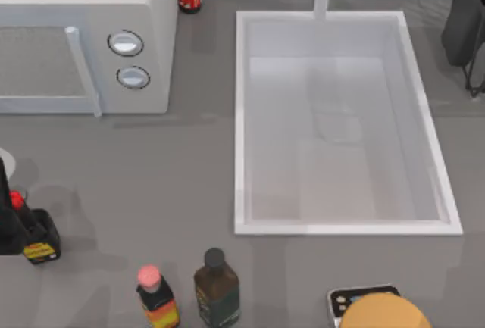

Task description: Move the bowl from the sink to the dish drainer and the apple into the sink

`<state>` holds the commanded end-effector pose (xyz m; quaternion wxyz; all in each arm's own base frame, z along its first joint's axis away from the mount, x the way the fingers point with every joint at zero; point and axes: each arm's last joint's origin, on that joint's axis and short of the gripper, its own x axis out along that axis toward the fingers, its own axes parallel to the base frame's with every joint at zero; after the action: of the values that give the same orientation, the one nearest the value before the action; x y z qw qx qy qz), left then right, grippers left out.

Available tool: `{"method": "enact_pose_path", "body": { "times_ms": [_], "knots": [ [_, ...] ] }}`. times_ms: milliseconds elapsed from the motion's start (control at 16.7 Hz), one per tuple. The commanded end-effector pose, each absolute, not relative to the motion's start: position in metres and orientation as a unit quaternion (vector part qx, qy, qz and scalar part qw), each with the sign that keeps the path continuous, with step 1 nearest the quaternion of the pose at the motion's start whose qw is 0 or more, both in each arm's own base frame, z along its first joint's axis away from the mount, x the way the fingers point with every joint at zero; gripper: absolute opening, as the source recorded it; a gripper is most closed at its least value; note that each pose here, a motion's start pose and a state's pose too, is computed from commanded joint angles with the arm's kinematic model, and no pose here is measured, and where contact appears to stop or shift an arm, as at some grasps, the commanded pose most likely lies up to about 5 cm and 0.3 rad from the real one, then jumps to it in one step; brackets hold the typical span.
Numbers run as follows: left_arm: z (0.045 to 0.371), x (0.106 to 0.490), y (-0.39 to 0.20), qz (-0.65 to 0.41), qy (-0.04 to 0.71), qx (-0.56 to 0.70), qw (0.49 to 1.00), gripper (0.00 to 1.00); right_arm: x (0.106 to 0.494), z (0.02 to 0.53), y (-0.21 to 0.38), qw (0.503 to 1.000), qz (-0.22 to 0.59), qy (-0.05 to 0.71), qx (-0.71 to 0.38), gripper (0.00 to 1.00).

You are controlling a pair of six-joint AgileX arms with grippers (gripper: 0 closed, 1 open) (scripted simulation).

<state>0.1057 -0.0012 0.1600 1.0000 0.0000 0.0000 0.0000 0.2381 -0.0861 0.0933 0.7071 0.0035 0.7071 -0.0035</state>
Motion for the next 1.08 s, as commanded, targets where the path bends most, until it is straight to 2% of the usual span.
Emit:
{"method": "enact_pose_path", "body": {
  "times_ms": [60, 120, 300, 660, 840, 1080],
  "knots": [
    [0.16, 0.106, -0.001, 0.0, 0.0, 0.0, 1.0, 1.0, 0.238, 0.093, -0.086, 0.707, -0.004, 0.707, 0.004, 0.0],
    [0.16, 0.106, -0.001, 0.0, 0.0, 0.0, 1.0, 1.0, 0.224, 0.122, -0.086, 0.712, -0.027, 0.702, 0.025, 0.0],
    [0.16, 0.106, -0.001, 0.0, 0.0, 0.0, 1.0, 1.0, 0.228, 0.133, -0.088, 0.716, -0.03, 0.697, 0.024, 0.0],
    [0.16, 0.106, -0.001, 0.0, 0.0, 0.0, 1.0, 1.0, 0.227, 0.185, -0.088, 0.698, -0.024, 0.715, 0.03, 0.0],
    [0.16, 0.106, -0.001, 0.0, 0.0, 0.0, 1.0, 1.0, 0.225, 0.215, -0.086, 0.706, -0.026, 0.707, 0.027, 0.0],
    [0.16, 0.106, -0.001, 0.0, 0.0, 0.0, 1.0, 1.0, 0.224, 0.222, -0.086, 0.712, -0.027, 0.702, 0.025, 0.0]
  ]
}}
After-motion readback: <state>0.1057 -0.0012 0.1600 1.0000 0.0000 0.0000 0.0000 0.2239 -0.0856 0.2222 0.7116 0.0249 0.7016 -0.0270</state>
